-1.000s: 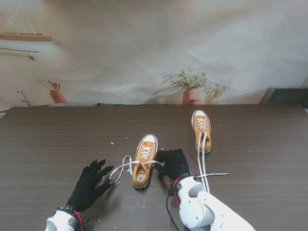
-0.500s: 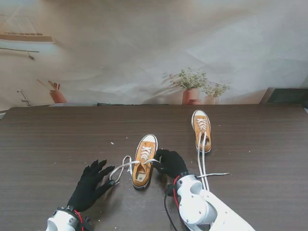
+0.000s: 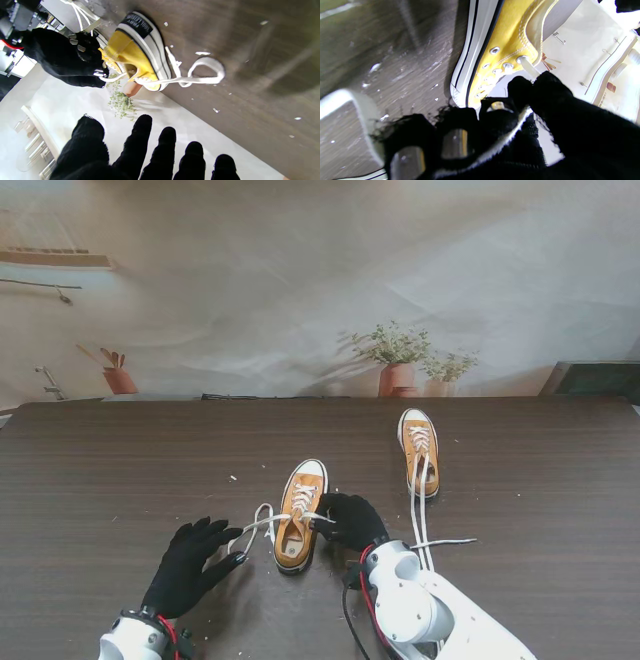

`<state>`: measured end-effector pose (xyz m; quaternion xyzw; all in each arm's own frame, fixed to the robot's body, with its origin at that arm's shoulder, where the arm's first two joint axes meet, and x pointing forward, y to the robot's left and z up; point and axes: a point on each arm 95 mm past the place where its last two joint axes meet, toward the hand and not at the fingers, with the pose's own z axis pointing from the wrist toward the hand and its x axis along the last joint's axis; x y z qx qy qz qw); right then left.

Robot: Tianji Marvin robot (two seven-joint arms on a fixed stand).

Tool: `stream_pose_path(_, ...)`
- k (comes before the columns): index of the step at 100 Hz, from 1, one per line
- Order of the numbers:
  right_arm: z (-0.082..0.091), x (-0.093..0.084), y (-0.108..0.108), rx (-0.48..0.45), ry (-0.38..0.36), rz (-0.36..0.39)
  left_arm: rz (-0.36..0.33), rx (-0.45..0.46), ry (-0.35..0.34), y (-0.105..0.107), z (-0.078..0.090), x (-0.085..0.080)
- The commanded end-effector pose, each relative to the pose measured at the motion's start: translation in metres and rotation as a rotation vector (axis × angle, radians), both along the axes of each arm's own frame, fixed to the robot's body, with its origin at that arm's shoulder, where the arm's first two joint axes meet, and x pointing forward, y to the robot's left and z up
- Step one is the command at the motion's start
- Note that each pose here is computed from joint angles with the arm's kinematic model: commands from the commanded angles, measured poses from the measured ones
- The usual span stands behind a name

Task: Tie the shoelaces into a bow on the shoes

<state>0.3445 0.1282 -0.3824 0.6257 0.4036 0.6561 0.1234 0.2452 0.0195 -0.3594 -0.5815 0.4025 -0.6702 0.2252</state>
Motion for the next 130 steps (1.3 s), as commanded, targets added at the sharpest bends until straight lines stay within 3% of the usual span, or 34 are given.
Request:
stream_pose_path(1,0.004,0.001,-0.002,-0.010,-0.005,0.020,-0.010,0.007,-0.038,-0.007,0.012,0.005)
stream_pose_path(16,0.008,0.000,-0.003,-0.018,-0.001,0.034,0.007,0.122,-0.086,-0.011,0.032,0.024)
stream_pose_path(36,0.009,-0.001,-0.005,-0.019,0.002,0.040,0.013,0.250,-0.113,-0.019,0.047,0.059)
stream_pose_path(59,0.008,-0.002,-0.008,-0.030,0.014,0.045,-0.026,0.501,-0.104,-0.028,0.055,0.094)
stream_pose_path(86,0.009,-0.003,-0.013,-0.040,0.018,0.035,-0.070,0.595,-0.074,-0.044,0.034,0.121)
stream_pose_path(105,0.009,-0.004,-0.015,-0.045,0.022,0.031,-0.079,0.601,-0.039,-0.048,0.012,0.128)
stream_pose_path(130,0.008,-0.006,-0.015,-0.048,0.031,0.033,-0.108,0.610,-0.029,-0.054,-0.003,0.132)
